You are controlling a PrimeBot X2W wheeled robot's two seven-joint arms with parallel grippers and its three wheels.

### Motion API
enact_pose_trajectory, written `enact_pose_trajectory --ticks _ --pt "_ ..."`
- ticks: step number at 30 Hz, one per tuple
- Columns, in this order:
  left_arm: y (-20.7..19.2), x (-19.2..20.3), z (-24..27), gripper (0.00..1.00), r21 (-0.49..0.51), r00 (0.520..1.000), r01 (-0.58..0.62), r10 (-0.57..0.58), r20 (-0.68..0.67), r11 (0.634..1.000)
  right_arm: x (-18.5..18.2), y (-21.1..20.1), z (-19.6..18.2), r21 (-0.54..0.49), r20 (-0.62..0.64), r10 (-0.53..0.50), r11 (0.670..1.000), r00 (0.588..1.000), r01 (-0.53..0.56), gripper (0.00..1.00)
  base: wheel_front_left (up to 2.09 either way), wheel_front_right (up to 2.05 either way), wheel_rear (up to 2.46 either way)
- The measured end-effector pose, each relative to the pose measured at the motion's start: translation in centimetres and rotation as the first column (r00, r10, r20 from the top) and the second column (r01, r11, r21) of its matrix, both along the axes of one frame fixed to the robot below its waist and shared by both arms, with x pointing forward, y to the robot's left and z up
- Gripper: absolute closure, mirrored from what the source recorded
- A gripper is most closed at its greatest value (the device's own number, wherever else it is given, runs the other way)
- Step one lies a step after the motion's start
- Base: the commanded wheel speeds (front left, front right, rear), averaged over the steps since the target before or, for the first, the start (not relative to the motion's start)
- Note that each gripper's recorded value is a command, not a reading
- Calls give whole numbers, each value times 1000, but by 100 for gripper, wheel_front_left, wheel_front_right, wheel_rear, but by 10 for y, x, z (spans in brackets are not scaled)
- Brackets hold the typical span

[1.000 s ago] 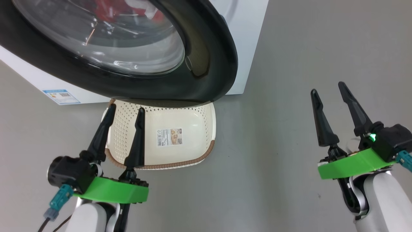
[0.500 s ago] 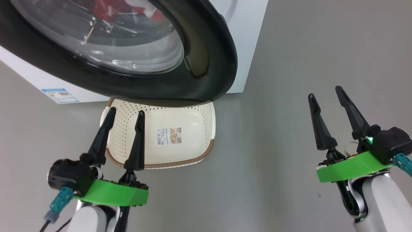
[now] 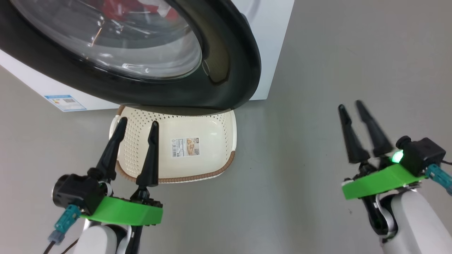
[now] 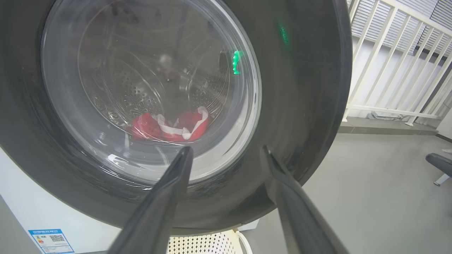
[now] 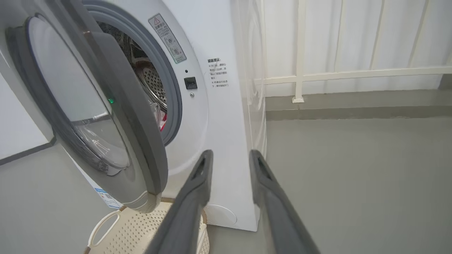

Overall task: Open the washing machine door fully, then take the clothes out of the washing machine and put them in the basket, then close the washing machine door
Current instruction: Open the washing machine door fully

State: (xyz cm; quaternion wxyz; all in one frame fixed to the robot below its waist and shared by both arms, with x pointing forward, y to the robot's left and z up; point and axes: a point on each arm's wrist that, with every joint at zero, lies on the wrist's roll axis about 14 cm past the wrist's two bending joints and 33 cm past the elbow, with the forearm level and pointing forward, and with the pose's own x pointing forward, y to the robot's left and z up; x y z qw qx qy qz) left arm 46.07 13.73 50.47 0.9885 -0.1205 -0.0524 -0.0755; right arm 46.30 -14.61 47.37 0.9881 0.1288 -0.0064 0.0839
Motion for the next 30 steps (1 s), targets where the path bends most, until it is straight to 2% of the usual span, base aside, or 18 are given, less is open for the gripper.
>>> enact_pose_trajectory --ticks 4,8,11,16,20,23,27,30 --pt "1 2 -4 0 0 1000 -2 2 -10 1000 15 12 -5 153 -38 5 988 999 1 100 0 0 0" --pt "2 2 -7 0 2 1000 -6 6 -16 1000 43 34 1 377 -69 37 926 997 -9 100 0 0 0" --pt "4 3 -6 0 5 1000 -10 10 -14 1000 68 50 16 525 -90 88 851 992 -28 100 0 0 0" --pt "10 2 -4 0 12 1000 -23 23 -9 1000 100 76 34 715 -152 222 697 963 -48 100 0 0 0" --pt "17 -1 -4 0 16 999 -42 42 -12 999 111 102 35 804 -225 390 592 893 -56 100 0 0 0" --pt "22 -2 -4 0 17 998 -54 54 -14 998 116 121 40 852 -252 519 519 816 -67 100 0 0 0" --pt "24 -3 -6 0 20 998 -60 60 -20 998 119 140 51 894 -243 651 439 719 -95 100 0 0 0" --pt "25 -3 -9 0 22 998 -62 62 -26 998 117 153 59 901 -236 723 414 649 -134 100 0 0 0"
